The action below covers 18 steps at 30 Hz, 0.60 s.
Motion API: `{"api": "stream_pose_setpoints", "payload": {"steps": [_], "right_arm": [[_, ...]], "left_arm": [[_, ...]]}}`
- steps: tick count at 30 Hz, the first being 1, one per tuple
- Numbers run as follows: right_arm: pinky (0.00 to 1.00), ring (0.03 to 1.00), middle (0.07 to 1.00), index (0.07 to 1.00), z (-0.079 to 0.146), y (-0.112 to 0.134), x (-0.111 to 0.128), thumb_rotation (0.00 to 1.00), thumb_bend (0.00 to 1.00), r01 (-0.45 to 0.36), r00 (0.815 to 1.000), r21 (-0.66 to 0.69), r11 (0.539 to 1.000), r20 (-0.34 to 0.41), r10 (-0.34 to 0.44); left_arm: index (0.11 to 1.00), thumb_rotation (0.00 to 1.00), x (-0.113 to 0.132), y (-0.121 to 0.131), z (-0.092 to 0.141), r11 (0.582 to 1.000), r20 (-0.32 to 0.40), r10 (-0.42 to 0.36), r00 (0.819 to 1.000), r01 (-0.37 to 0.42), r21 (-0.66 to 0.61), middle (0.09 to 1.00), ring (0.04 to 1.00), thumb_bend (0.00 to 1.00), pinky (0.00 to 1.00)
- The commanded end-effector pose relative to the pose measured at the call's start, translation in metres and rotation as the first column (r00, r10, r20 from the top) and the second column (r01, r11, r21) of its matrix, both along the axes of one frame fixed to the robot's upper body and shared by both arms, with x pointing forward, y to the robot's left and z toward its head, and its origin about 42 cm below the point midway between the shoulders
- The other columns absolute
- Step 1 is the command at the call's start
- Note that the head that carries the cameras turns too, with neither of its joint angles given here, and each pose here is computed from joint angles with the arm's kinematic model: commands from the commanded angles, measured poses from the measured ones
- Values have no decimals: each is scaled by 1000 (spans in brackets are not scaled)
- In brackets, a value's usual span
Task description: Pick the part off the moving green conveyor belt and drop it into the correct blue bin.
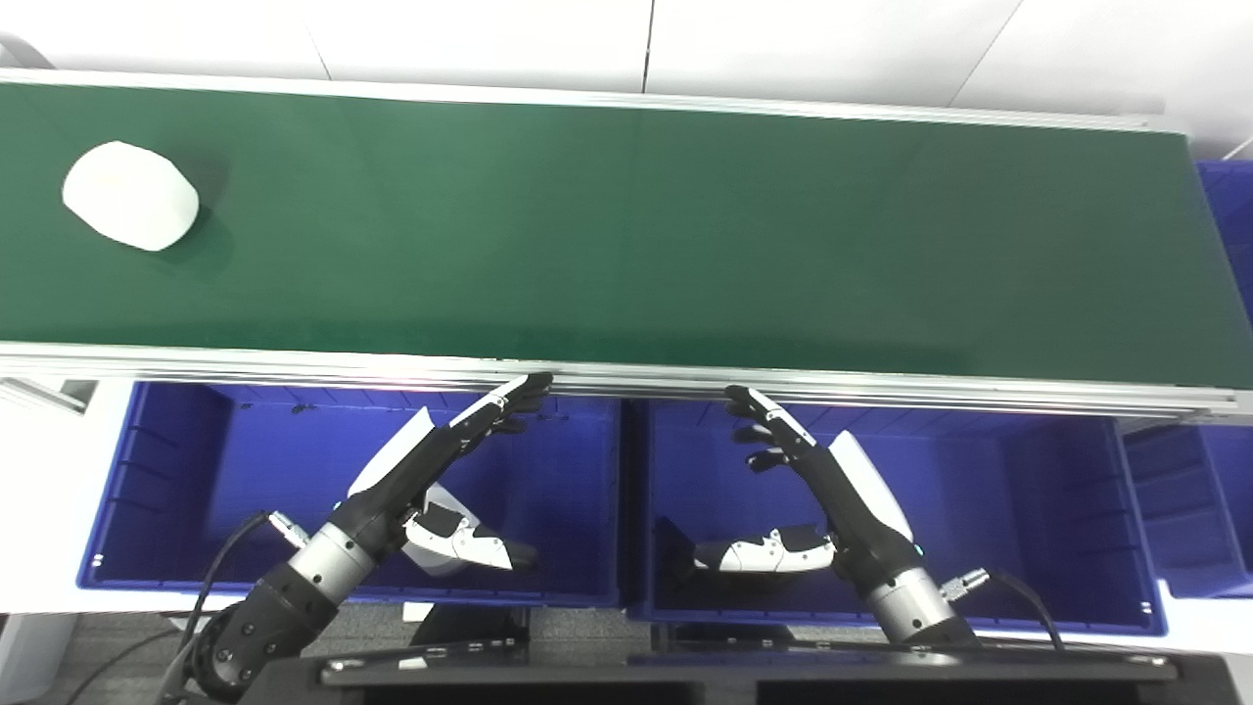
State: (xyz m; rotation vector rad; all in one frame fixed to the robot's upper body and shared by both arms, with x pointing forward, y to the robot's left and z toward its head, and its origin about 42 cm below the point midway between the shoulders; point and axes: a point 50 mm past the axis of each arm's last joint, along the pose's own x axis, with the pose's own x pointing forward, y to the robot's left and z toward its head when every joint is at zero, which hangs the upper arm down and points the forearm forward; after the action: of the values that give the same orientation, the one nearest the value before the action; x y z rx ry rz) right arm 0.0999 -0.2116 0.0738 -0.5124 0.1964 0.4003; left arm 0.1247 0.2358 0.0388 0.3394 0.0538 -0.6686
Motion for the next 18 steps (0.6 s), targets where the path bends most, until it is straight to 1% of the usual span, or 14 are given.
{"api": "stream_pose_setpoints", "payload": {"steps": [1, 3, 5, 6, 12, 14, 16, 18], "right_arm": [[691, 841, 880, 913, 9, 4, 0, 394, 956, -20, 997, 25, 999, 77, 18], [726, 842, 876, 911, 9, 5, -1, 396, 959, -18, 997, 29, 999, 76, 16], [739, 840, 874, 910, 8, 5, -1, 399, 960, -21, 997, 27, 999, 79, 18], [720, 841, 874, 912, 8, 5, -1, 396, 958, -23, 996, 26, 999, 82, 21], [730, 841, 875, 914, 8, 4, -2, 420, 952, -27, 996, 15, 1000, 87, 26], [719, 842, 875, 912, 8, 4, -2, 420, 951, -23, 997, 22, 999, 81, 21], [693, 851, 879, 910, 9, 3, -1, 363, 947, -18, 998, 29, 999, 69, 16], [663, 847, 879, 911, 8, 3, 0, 361, 950, -18, 998, 30, 999, 68, 16]], "left_arm": [[933, 401, 1, 2, 8, 1000, 48, 0, 999, 0, -13, 933, 903, 988, 851], [937, 386, 1, 3, 9, 1000, 44, -2, 999, 3, -16, 938, 910, 981, 854], [938, 384, 1, 3, 9, 1000, 47, -4, 999, 5, -12, 940, 914, 980, 858], [938, 385, 1, 3, 9, 1000, 49, -5, 999, 6, -9, 940, 912, 977, 857], [939, 396, 0, 3, 9, 1000, 52, -7, 999, 7, -8, 941, 909, 981, 858], [940, 390, 0, 3, 9, 1000, 53, -6, 999, 7, -7, 942, 913, 977, 867], [936, 388, 1, 3, 9, 1000, 52, -4, 999, 4, -8, 940, 911, 977, 858], [936, 394, 1, 2, 9, 1000, 51, -4, 999, 5, -7, 939, 907, 980, 850]]}}
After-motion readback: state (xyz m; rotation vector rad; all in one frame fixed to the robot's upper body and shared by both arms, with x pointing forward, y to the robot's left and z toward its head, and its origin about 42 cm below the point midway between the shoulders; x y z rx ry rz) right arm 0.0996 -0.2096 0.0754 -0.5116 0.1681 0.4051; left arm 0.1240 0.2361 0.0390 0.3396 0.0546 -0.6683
